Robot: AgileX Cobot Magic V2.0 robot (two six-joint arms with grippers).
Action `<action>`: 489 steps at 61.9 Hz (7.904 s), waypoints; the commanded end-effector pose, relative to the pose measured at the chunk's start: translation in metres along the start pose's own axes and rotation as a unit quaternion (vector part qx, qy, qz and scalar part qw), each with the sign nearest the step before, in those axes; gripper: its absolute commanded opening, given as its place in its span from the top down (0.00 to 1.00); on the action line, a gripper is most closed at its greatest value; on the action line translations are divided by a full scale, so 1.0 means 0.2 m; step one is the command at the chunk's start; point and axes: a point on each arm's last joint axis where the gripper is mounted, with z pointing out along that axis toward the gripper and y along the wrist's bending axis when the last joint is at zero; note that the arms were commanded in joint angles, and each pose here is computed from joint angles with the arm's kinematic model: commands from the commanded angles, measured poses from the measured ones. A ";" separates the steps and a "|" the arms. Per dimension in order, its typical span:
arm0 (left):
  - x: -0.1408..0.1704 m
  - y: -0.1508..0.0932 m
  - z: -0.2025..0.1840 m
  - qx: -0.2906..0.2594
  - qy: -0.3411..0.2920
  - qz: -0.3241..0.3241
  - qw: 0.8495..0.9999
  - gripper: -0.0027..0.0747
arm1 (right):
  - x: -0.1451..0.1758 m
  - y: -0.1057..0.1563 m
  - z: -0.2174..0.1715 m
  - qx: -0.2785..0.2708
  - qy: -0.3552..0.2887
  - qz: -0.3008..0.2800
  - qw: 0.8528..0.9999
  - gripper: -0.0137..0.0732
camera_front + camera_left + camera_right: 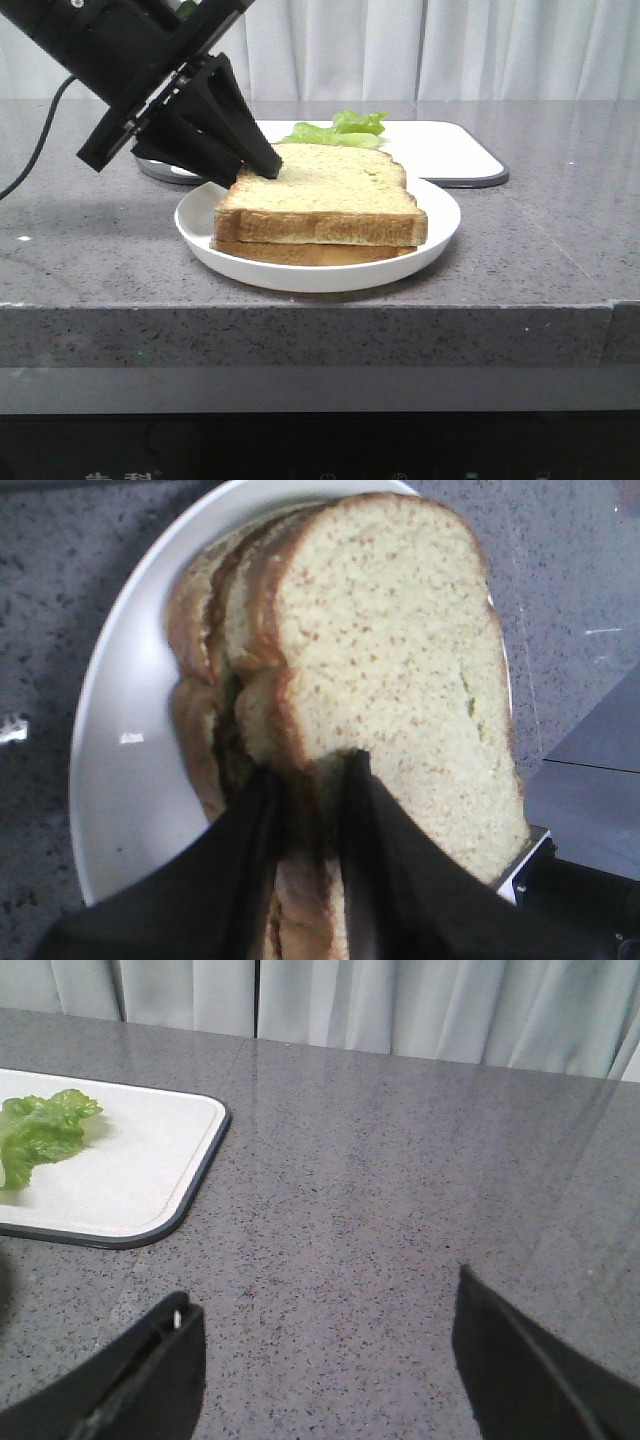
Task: Left arm grabs bread, right arm adds lettuce
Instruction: 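Grasp the top bread slice with the left gripper and lift it off, then move the right gripper down to the lettuce leaf on the cutting board, then grasp the lettuce leaf with the right gripper and lift it, then lower the lettuce onto the bottom bread slice and open the right gripper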
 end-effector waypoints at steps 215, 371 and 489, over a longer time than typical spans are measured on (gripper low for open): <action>0.31 -0.34 -1.03 0.013 -0.293 0.078 0.953 0.99 | -0.37 0.98 1.51 -0.294 0.385 -0.106 0.869 0.23; 0.30 -0.33 -1.03 0.001 -0.308 0.077 0.948 0.99 | -0.63 0.92 0.90 -0.326 0.321 -0.078 0.886 0.91; 0.30 -0.33 -1.03 0.001 -0.308 0.077 0.948 0.99 | -0.33 0.96 0.66 -0.345 0.377 -0.098 0.854 0.29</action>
